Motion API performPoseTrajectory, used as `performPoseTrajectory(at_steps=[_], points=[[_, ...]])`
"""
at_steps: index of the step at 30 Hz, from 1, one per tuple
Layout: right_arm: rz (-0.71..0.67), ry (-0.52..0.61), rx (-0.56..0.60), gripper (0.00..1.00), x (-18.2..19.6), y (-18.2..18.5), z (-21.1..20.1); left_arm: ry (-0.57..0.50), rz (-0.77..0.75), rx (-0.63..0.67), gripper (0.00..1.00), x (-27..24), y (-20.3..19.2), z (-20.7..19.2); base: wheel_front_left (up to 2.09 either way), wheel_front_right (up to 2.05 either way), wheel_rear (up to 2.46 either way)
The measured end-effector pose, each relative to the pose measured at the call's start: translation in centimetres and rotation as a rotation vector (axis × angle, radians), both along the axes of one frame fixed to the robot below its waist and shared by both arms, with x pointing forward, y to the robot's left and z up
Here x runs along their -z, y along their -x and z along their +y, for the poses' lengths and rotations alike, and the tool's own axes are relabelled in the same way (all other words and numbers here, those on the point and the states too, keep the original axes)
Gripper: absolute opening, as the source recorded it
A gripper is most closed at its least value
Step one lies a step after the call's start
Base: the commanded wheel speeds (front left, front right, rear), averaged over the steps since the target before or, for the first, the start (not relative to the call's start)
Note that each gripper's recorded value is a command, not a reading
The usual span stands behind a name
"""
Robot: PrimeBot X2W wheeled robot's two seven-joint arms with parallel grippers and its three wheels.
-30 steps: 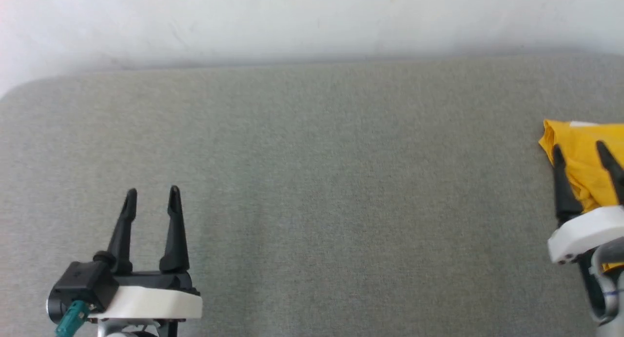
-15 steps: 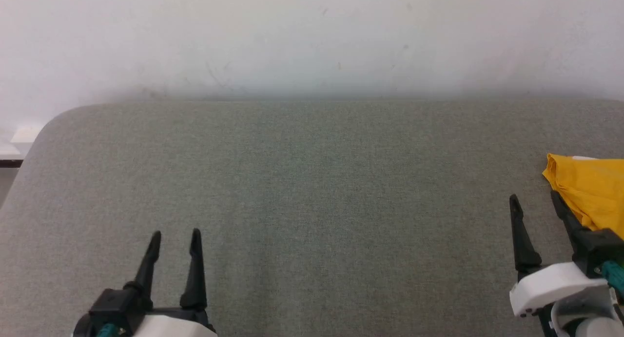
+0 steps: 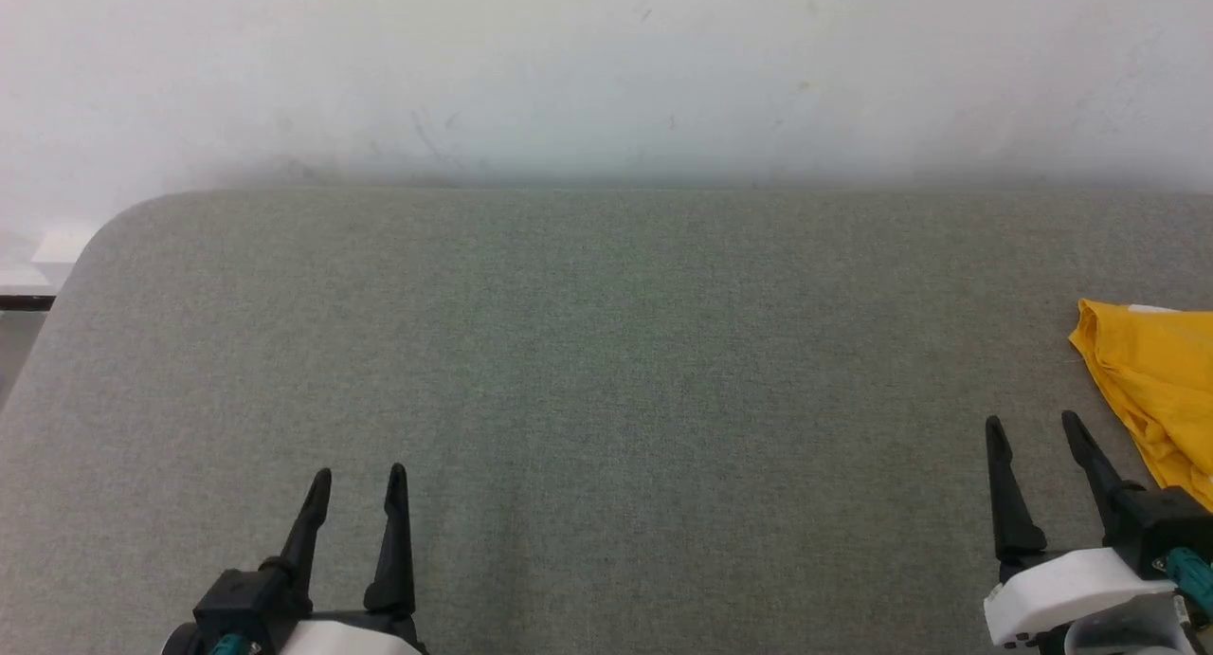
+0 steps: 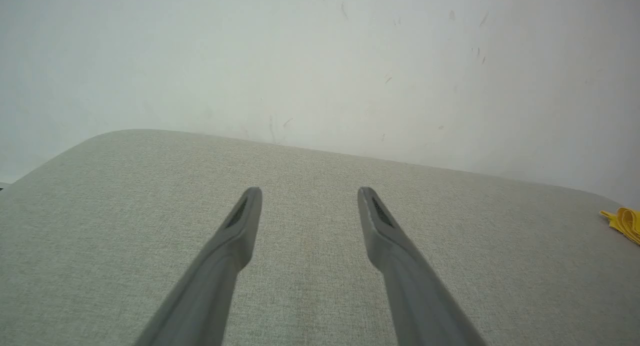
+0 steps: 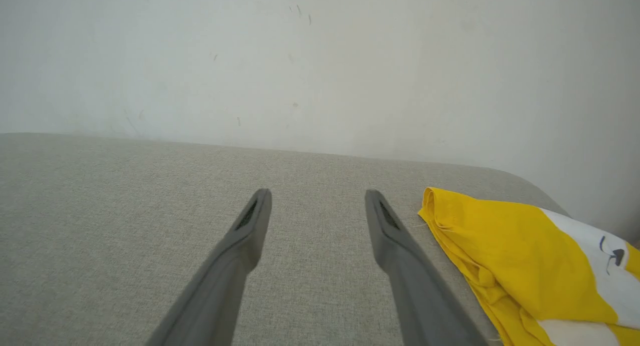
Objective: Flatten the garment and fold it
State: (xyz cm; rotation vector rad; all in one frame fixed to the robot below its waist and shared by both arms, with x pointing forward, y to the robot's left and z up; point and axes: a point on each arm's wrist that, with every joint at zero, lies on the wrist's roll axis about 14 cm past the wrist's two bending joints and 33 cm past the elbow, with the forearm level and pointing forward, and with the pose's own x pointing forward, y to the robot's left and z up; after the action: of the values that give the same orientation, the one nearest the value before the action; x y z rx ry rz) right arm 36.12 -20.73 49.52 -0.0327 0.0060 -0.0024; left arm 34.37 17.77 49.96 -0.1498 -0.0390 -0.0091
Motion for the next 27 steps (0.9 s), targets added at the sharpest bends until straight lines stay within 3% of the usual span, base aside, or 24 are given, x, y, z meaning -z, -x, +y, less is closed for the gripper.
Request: performPoseTrajectory(at_steps=[8, 9, 27], points=[[0.011, -0.003, -0.004, 1.00, 0.52, -0.05, 0.14, -0.020, -0.008, -0.024, 1.00, -0.15, -0.22, 0.62, 0.00, 0.00, 0.00], [0.012, -0.003, -0.004, 0.00, 0.58, -0.07, 0.15, -0.036, -0.010, -0.025, 0.00, -0.20, -0.26, 0.73, 0.00, 0.00, 0.00], [0.023, -0.002, -0.014, 0.00, 0.53, -0.08, 0.48, -0.049, 0.006, -0.023, 0.00, -0.11, -0.31, 0.65, 0.00, 0.00, 0.00]])
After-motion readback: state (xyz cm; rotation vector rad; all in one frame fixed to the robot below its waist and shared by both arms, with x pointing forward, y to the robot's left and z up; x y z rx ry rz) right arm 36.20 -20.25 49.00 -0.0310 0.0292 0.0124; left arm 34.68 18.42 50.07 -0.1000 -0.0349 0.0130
